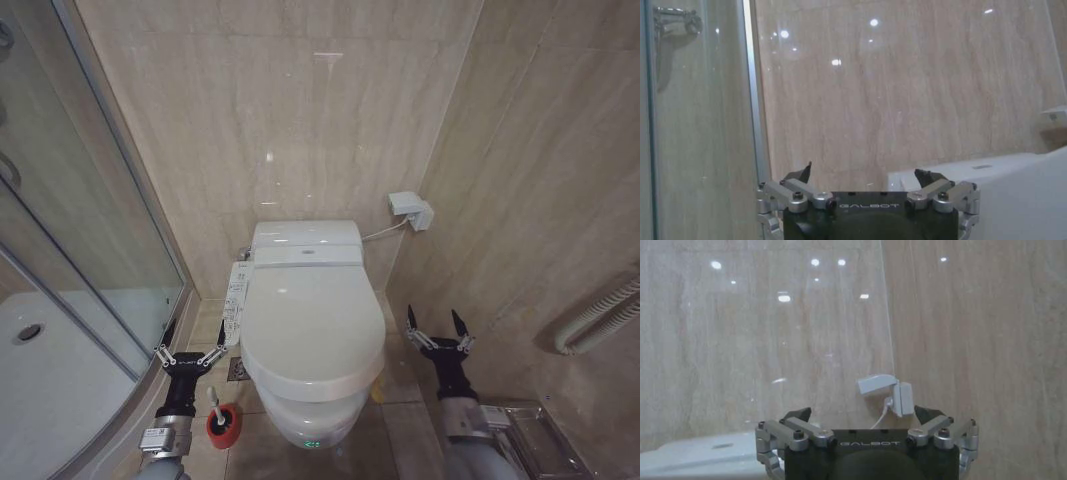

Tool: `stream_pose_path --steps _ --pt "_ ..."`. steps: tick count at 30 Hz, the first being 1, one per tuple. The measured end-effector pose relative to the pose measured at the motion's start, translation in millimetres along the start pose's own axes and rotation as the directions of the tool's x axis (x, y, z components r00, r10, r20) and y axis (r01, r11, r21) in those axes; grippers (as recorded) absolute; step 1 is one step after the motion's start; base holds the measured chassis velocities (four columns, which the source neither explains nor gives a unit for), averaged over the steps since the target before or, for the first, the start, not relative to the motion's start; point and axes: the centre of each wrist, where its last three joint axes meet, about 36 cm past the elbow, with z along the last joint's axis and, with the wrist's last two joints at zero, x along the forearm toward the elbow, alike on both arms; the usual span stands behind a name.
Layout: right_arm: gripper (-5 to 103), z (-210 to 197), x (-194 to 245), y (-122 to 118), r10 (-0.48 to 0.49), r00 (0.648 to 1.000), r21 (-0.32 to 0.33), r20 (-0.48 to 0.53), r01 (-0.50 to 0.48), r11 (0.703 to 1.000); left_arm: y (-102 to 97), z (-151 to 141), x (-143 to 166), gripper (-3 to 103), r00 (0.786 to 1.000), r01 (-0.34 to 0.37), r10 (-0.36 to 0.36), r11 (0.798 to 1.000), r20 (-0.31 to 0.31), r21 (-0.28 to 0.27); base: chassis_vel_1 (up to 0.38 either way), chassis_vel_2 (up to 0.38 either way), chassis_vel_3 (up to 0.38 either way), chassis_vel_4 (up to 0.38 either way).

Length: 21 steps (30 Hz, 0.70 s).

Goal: Open the toilet lid, clean the toilet bowl with a toilet brush, close the toilet lid, and flush.

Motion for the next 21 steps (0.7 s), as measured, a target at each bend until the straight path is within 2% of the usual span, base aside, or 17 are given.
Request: stream_pose_path --steps 21 --pt "100 -0.4 -4.1 4.9 -0.027 0.999 0.000 -0.017 0.027 1.000 0.0 0.0 0.0 100 1.000 0.000 0.000 1.000 0.000 0.000 0.000 0.000 0.000 0.000"
